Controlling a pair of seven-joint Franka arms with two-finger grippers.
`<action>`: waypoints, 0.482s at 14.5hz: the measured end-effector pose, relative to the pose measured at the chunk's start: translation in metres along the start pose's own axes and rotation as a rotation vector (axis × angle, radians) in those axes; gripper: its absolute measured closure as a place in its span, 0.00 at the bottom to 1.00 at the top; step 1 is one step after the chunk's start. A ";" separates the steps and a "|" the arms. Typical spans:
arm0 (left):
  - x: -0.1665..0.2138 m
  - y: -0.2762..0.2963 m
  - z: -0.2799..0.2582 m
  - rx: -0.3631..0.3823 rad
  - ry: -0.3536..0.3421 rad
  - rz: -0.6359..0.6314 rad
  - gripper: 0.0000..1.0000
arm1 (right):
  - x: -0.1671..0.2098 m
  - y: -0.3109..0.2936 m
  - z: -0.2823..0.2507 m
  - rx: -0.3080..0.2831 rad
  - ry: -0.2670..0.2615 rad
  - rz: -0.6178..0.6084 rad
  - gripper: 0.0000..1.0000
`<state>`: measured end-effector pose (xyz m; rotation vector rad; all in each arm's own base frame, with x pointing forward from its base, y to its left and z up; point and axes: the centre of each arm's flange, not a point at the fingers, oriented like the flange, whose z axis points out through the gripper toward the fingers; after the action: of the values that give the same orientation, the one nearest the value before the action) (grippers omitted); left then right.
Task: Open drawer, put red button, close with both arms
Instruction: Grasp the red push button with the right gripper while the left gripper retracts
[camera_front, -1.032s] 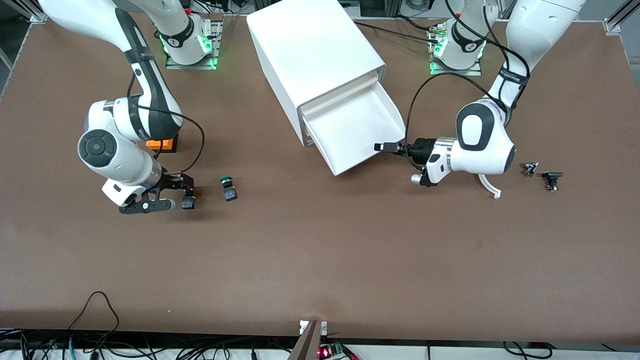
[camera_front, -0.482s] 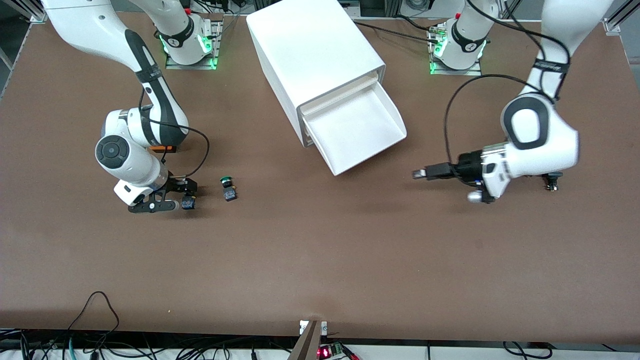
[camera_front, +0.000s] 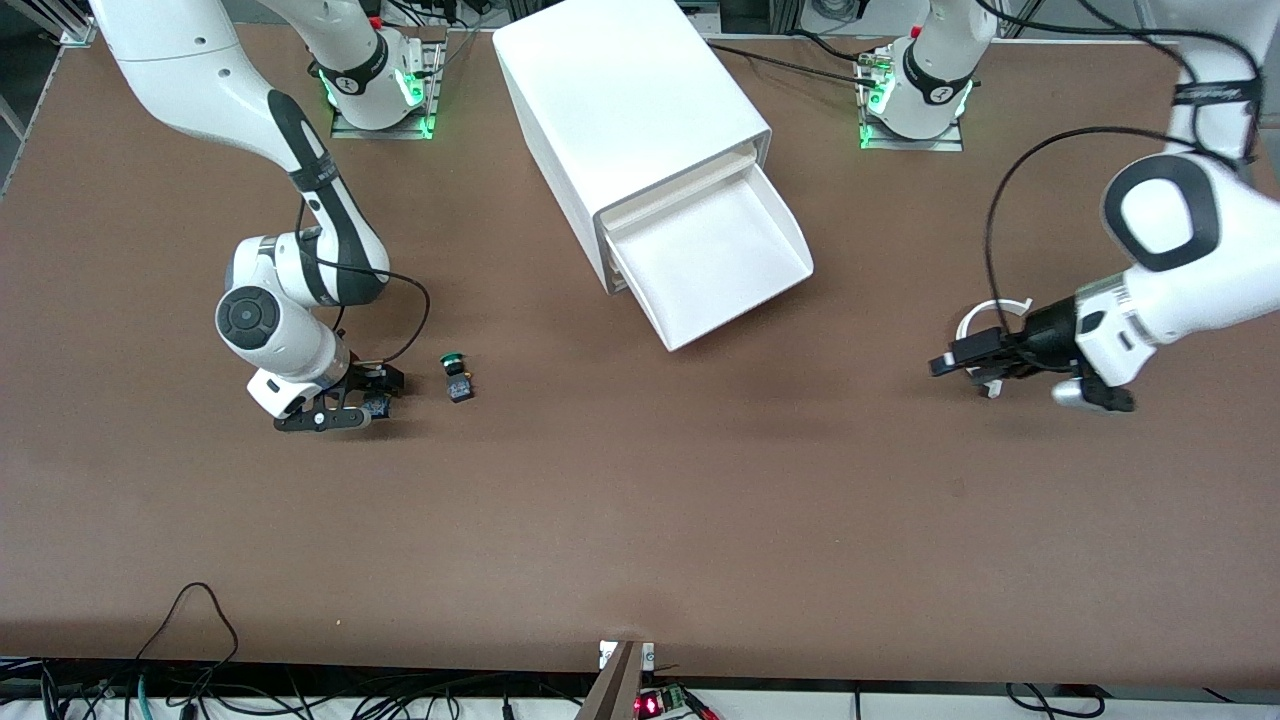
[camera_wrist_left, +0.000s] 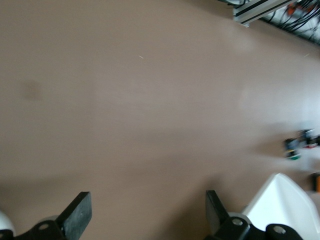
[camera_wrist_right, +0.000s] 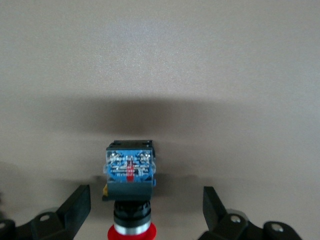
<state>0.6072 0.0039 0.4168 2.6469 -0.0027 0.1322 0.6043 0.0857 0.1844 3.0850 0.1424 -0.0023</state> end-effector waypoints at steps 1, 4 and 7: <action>0.000 0.002 -0.026 0.054 -0.012 0.040 0.00 | 0.000 0.000 0.004 0.000 0.000 0.000 0.03; -0.005 0.016 -0.104 0.253 -0.043 0.130 0.00 | 0.001 -0.001 0.004 0.000 0.005 -0.001 0.24; -0.014 0.037 -0.154 0.424 -0.059 0.096 0.00 | 0.004 -0.002 0.002 0.001 0.011 -0.002 0.52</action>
<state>0.5780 0.0436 0.5681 3.0745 -0.1357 0.0944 0.6078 0.0876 0.1826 3.0865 0.1461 0.0149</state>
